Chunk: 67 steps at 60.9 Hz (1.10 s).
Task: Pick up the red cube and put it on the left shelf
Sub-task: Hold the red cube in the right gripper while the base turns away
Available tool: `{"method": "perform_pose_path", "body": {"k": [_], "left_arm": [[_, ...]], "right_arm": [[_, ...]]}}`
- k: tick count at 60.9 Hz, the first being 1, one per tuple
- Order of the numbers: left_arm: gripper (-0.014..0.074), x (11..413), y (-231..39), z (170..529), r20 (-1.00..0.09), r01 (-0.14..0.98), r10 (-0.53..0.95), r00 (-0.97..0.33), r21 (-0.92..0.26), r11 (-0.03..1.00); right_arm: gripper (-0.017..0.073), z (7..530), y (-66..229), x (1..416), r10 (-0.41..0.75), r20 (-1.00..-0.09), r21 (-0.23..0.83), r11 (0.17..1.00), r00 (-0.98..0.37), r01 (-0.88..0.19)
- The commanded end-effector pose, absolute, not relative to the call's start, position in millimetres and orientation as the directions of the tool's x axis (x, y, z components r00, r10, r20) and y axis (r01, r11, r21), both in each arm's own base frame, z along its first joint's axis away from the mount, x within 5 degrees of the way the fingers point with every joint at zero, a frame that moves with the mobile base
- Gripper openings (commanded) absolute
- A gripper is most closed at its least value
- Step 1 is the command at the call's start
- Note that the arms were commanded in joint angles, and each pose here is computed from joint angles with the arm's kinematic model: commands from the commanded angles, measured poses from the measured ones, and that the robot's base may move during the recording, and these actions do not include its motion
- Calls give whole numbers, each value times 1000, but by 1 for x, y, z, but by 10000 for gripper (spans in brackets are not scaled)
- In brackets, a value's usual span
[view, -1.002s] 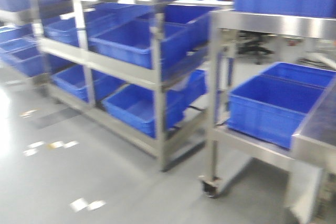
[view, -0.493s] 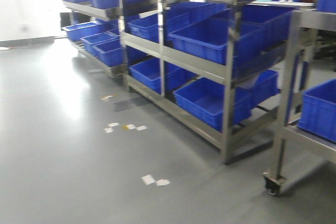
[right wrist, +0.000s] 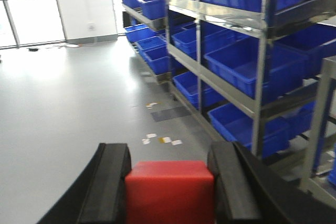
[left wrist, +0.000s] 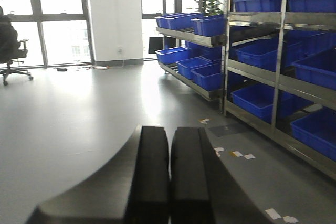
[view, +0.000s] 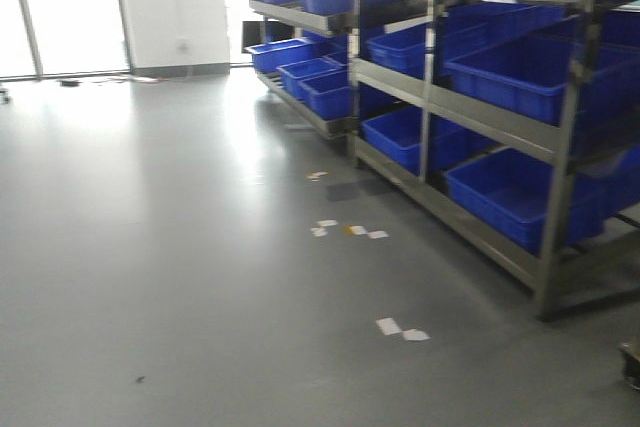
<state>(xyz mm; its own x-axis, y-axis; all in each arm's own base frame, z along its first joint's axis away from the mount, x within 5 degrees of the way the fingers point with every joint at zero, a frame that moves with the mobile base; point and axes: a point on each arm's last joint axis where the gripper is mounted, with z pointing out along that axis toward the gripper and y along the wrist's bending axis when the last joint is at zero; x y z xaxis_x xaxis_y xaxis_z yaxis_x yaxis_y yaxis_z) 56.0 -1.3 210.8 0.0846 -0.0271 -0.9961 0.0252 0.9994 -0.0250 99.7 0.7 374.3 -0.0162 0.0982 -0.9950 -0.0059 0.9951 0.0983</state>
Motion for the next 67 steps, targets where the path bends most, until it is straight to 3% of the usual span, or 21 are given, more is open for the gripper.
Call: {"method": "perform_pose_path", "body": {"k": [1, 67], "left_arm": [[101, 55, -1, 211, -987, 31, -29, 158, -25, 999], [101, 55, -1, 211, -987, 31, -29, 158, -25, 999]], "right_arm": [[58, 392, 0, 97, 85, -990, 85, 996, 109, -6], [58, 392, 0, 97, 85, -990, 85, 996, 109, -6]]}}
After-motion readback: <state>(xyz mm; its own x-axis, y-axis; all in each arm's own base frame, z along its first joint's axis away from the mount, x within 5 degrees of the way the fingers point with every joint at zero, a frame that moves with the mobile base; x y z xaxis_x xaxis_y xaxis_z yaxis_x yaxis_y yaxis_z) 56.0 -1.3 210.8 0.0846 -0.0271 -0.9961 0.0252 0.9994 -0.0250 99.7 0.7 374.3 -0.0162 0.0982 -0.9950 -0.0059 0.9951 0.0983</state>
